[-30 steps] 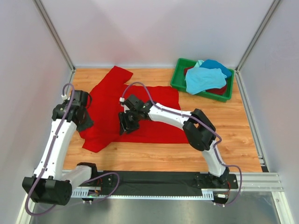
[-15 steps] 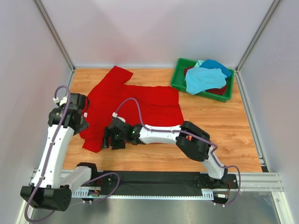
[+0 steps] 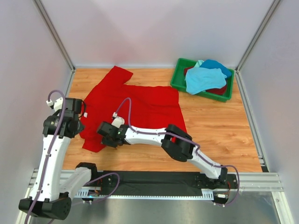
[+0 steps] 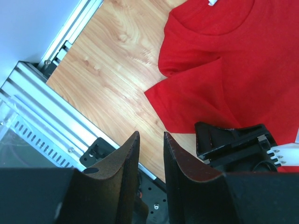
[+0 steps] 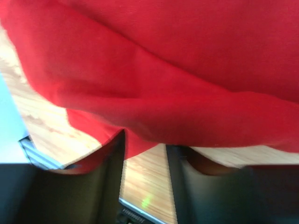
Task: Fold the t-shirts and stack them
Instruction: Flatten the tshirt out
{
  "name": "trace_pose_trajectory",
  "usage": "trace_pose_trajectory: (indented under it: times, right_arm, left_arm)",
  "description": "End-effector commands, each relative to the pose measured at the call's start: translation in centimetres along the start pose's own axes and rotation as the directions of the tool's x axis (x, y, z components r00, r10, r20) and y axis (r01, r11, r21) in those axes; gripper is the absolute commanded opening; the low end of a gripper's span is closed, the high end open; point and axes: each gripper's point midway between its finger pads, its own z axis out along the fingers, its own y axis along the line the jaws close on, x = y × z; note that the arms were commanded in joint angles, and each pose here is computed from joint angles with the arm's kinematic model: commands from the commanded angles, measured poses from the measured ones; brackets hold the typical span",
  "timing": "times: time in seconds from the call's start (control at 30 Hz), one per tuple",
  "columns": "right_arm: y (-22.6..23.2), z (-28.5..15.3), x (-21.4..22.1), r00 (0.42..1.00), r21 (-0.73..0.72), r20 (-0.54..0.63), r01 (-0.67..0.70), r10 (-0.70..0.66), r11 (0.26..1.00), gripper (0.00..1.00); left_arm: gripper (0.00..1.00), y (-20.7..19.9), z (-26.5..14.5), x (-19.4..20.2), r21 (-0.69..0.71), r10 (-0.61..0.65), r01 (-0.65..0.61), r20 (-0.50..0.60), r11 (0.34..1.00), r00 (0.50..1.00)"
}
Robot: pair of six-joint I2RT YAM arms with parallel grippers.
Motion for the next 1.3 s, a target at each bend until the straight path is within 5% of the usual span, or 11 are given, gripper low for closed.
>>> trace_pose_trajectory:
  times: [0.0, 0.13, 0.23, 0.33, 0.5, 0.57, 0.67, 0.7, 0.8, 0.97, 1.27]
  right_arm:
    - [-4.2, 1.2, 0.6, 1.000, 0.171, 0.018, 0.015, -0.018, 0.985, 0.36]
    - [-5.0, -0.1, 0.9, 0.990, 0.185, -0.029, 0.139, -0.136, 0.973, 0.00]
    - [-4.1, -2.6, 1.0, 0.938, 0.110, -0.091, 0.343, -0.334, 0.933, 0.00]
    - [-5.4, -6.1, 2.0, 0.824, 0.040, -0.206, 0.545, -0.527, 0.837, 0.00]
    - [-6.0, -10.9, 5.6, 0.700, -0.243, -0.334, 0.583, -0.631, 0.775, 0.00]
    - [-6.6, -12.1, 6.7, 0.640, -0.287, -0.383, 0.603, -0.666, 0.744, 0.06]
    - [-7.8, -13.7, 7.2, 0.575, -0.304, -0.458, 0.616, -0.678, 0.727, 0.32]
    - [-8.0, -14.0, 6.7, 0.577, -0.292, -0.450, 0.627, -0.682, 0.723, 0.44]
    - [-8.2, -15.3, 2.7, 0.653, -0.240, -0.378, 0.615, -0.656, 0.751, 0.62]
    - [-11.6, -16.0, -7.7, 0.803, 0.001, -0.273, 0.550, -0.529, 0.835, 0.65]
    - [-20.6, -14.1, -20.7, 0.872, 0.290, -0.198, 0.489, -0.448, 0.823, 0.65]
  left_arm:
    - [0.35, 0.3, -0.8, -1.0, 0.013, -0.015, 0.014, 0.053, 1.000, 0.999]
    - [0.35, 1.0, -0.6, -1.3, -0.006, -0.021, 0.022, 0.098, 1.000, 0.995]
    - [0.33, 0.9, -0.6, -1.9, -0.003, 0.017, -0.016, 0.122, 1.000, 0.992]
    - [0.31, 1.3, -0.5, -2.4, -0.025, 0.063, -0.060, 0.148, 0.998, 0.987]
    - [0.36, 1.0, -0.1, -2.6, -0.018, 0.118, -0.117, 0.164, 0.993, 0.979]
    - [0.38, 0.3, 0.5, -2.4, 0.000, 0.135, -0.137, 0.147, 0.991, 0.980]
    - [0.42, -1.2, 1.0, -1.7, 0.065, 0.117, -0.125, 0.115, 0.990, 0.986]
    - [0.43, -1.8, 1.2, -1.4, 0.085, 0.116, -0.125, 0.100, 0.989, 0.988]
    - [0.44, -4.5, 1.8, -0.7, 0.181, 0.134, -0.138, 0.037, 0.974, 0.990]
    - [0.43, -8.8, 4.1, 1.1, 0.286, 0.213, -0.172, -0.120, 0.943, 0.970]
    - [0.38, -13.8, 12.0, 3.6, 0.262, 0.290, -0.202, -0.360, 0.944, 0.887]
